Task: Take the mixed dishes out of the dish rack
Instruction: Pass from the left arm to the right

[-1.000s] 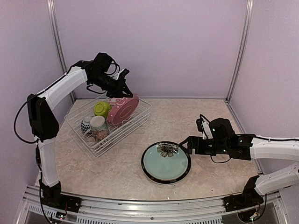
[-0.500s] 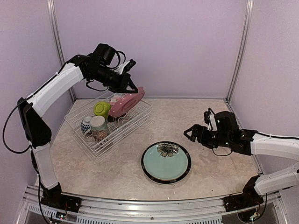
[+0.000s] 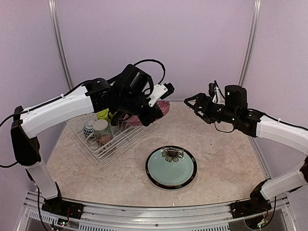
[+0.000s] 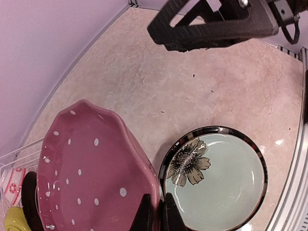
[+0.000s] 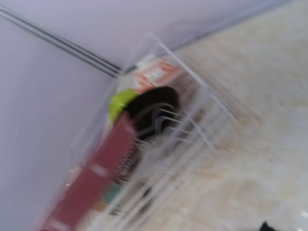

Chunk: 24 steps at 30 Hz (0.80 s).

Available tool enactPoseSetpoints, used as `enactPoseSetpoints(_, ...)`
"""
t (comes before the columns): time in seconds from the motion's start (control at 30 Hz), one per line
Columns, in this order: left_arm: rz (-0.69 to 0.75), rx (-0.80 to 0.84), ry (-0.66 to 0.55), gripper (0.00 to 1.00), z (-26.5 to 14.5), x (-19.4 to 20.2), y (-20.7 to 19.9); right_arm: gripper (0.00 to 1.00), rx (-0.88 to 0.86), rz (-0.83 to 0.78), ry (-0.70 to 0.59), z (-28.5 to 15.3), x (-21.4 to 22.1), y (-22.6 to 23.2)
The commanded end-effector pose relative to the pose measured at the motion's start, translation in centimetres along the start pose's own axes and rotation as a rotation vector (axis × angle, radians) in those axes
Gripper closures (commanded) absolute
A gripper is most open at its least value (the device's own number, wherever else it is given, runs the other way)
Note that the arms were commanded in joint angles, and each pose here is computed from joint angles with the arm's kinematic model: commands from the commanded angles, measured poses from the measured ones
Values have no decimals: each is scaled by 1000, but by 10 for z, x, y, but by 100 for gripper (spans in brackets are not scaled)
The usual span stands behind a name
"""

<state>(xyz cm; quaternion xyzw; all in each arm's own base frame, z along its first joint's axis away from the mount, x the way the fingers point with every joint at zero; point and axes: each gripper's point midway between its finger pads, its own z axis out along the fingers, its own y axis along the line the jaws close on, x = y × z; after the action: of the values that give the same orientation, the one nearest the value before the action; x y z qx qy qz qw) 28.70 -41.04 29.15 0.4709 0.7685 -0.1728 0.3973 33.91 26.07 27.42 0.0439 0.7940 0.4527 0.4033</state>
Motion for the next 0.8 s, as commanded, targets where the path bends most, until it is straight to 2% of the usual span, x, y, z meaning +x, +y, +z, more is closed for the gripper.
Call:
enactPoseSetpoints(0.0,222,-282,-148,100,-8,-44,18,9,-68,18,16,9,-10,20)
enactPoseSetpoints(0.2,386,-364,-123,100,23,-39,-4,11,-104,58,129,37,13,15)
enactPoseSetpoints(0.4,463,-374,-79,100,46,-28,-16,15,-124,97,166,51,27,7)
enactPoseSetpoints(0.57,518,-376,-42,100,61,-19,-24,28,-86,106,206,58,41,-8)
enactPoseSetpoints(0.77,554,-390,-33,100,73,-16,-30,35,-106,123,229,63,48,-10)
